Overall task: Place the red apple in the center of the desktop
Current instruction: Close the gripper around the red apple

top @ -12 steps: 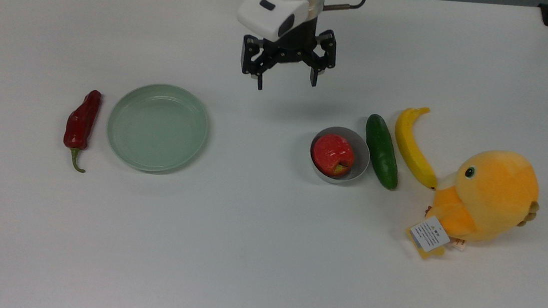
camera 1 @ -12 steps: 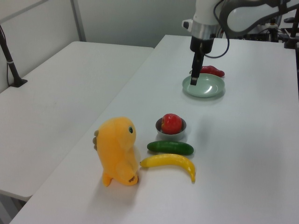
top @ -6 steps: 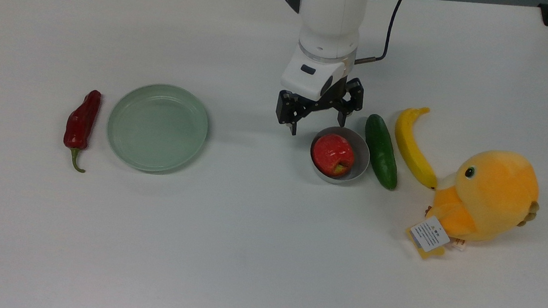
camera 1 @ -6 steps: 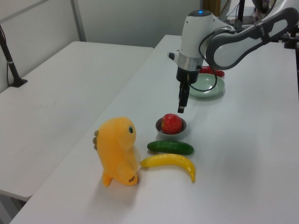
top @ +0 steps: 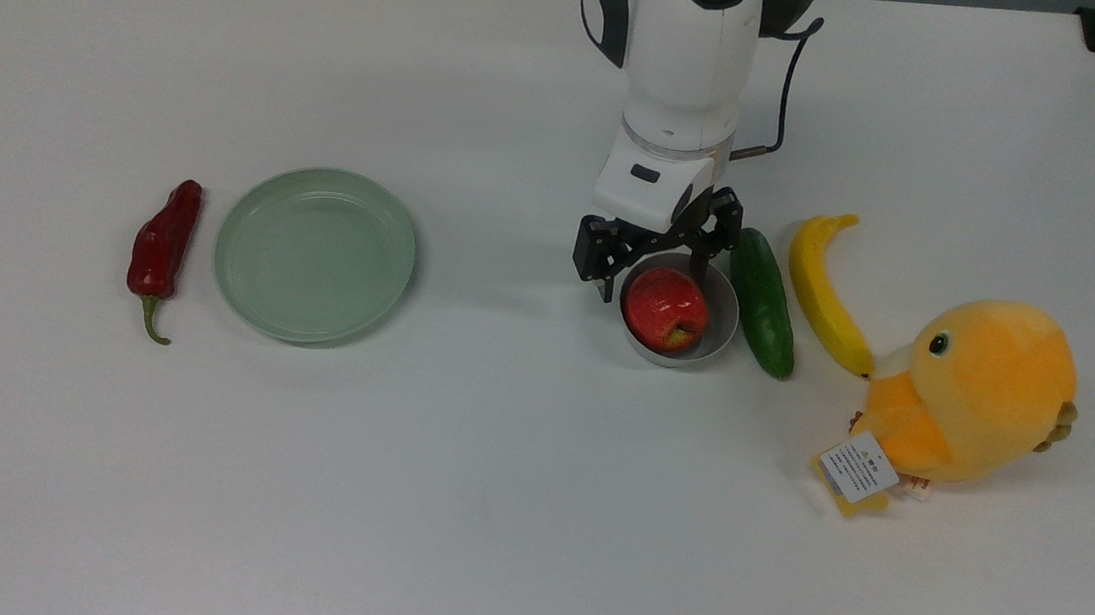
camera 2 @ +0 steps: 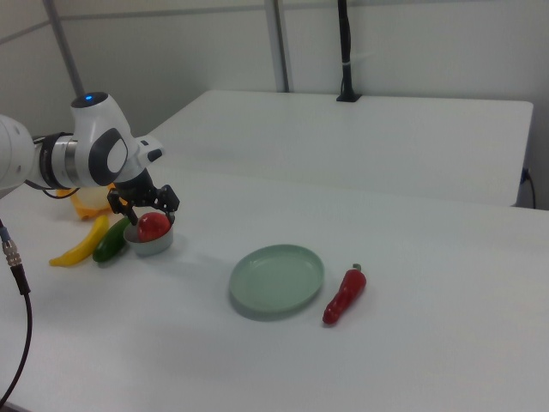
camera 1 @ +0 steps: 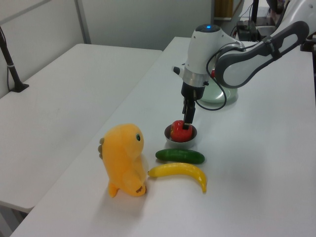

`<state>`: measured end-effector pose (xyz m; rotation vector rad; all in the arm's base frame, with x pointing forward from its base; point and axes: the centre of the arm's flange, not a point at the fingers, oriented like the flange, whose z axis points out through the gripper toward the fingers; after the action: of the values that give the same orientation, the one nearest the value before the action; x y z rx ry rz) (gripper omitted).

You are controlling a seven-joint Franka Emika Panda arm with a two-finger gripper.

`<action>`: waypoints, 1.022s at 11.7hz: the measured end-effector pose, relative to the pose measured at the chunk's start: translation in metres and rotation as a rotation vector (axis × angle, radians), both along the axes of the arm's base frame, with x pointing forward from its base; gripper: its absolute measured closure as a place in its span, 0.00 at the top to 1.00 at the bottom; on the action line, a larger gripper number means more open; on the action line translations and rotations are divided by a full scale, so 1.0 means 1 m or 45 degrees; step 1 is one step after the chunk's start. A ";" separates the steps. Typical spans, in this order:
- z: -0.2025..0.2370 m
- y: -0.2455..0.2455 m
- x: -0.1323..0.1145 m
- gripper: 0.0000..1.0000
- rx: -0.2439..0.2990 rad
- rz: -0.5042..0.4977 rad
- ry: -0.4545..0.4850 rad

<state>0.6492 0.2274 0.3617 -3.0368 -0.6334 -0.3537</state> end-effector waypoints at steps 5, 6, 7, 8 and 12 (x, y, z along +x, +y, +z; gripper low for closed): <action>-0.016 0.009 0.004 0.97 -0.033 0.045 -0.024; -0.018 0.012 0.004 0.86 -0.046 0.063 -0.035; -0.017 0.014 0.005 0.76 -0.044 0.071 -0.056; -0.017 0.014 0.005 0.75 -0.043 0.072 -0.059; -0.017 0.015 0.006 0.72 -0.042 0.072 -0.062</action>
<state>0.6547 0.2421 0.3451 -3.0421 -0.7338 -0.4208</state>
